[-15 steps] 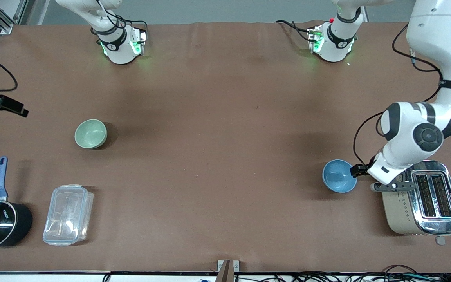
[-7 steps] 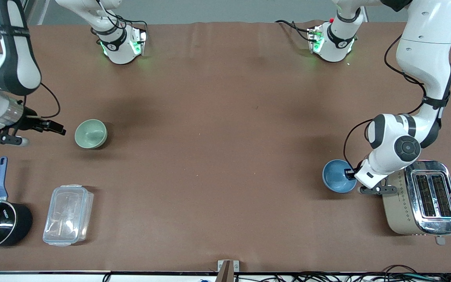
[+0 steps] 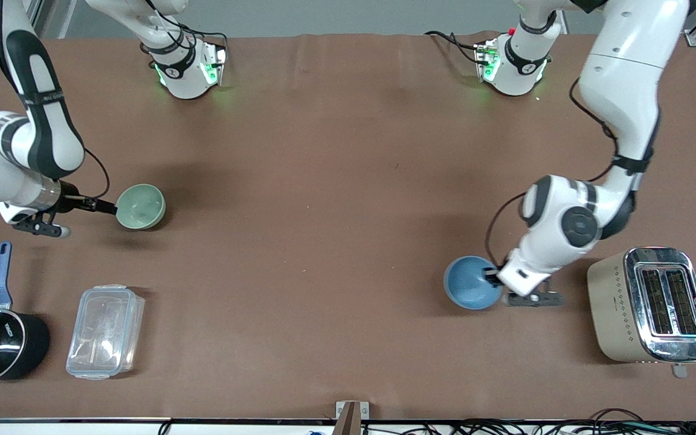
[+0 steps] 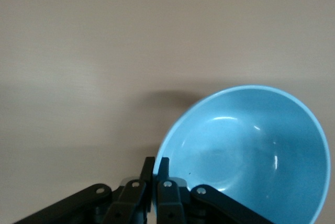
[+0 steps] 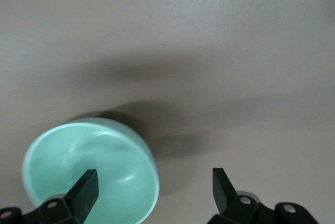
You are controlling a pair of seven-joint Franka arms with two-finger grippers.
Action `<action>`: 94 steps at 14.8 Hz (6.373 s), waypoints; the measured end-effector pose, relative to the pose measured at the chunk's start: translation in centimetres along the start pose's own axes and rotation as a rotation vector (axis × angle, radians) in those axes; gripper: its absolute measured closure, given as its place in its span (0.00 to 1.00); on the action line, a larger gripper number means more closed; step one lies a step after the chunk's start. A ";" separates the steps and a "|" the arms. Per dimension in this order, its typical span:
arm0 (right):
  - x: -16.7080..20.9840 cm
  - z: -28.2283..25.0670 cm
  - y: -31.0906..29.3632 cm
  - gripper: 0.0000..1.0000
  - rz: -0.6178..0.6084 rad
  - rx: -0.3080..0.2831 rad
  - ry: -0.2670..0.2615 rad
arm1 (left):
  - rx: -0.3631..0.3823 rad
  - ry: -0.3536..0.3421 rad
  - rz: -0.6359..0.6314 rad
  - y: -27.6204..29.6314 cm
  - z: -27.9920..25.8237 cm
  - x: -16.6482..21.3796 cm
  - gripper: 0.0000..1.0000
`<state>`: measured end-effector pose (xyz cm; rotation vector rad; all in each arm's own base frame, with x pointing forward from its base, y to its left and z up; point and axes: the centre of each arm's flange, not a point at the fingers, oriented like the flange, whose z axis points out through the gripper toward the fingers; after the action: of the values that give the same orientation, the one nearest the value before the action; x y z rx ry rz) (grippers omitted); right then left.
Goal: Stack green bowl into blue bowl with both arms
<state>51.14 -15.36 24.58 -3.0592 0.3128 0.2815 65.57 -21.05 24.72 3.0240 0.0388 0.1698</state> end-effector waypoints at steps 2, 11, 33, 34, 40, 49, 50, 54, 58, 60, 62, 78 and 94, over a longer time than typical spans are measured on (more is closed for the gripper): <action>0.1 2.0 0.2 0.07 0.013 0.013 -0.029 | -0.027 0.004 -0.054 8.2 -0.4 -2.5 0.95; -1.7 5.7 0.0 0.49 0.051 0.068 -0.101 | -0.065 -0.066 -0.187 29.5 4.0 -16.8 0.95; -4.3 -8.1 -32.8 0.95 0.102 0.194 -0.134 | 0.186 0.027 0.066 -0.8 -34.7 -0.5 0.00; -5.2 -7.6 -35.7 0.95 0.115 0.214 -0.115 | 0.188 0.017 0.082 -2.0 -36.2 -1.1 0.00; -7.6 -0.7 -44.8 0.95 0.172 0.286 -0.092 | 0.131 -0.020 0.118 -8.8 -42.1 -4.4 0.00; -7.2 3.4 -46.1 0.95 0.199 0.318 -0.083 | 0.114 -0.048 0.144 -10.5 -42.2 -5.8 0.00; -7.3 3.6 -46.2 0.95 0.200 0.317 -0.086 | 0.114 -0.049 0.144 -10.5 -42.2 -5.8 0.00; -7.4 3.8 -46.4 0.95 0.199 0.316 -0.090 | 0.114 -0.049 0.143 -10.6 -42.2 -5.8 0.00; -7.7 3.9 -46.7 0.89 0.189 0.311 -0.090 | 0.114 -0.054 0.142 -10.6 -42.0 -5.8 0.00; -7.8 4.0 -46.7 0.84 0.187 0.310 -0.091 | 0.114 -0.054 0.142 -10.6 -42.0 -5.8 0.00; -7.7 4.0 -46.6 0.74 0.187 0.308 -0.093 | 0.114 -0.054 0.142 -10.6 -42.0 -5.8 0.00; -3.2 -28.6 -23.9 0.00 0.012 0.085 0.174 | 0.115 -0.047 0.132 -11.1 -42.3 -5.7 0.00; -7.5 -41.7 -8.2 0.00 -0.180 -0.076 0.260 | 0.116 -0.075 0.147 -10.3 -42.1 -6.1 0.00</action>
<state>52.94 -8.89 67.17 -3.1709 0.0355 -0.1168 54.54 -6.30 64.49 3.1456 -0.1871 0.0689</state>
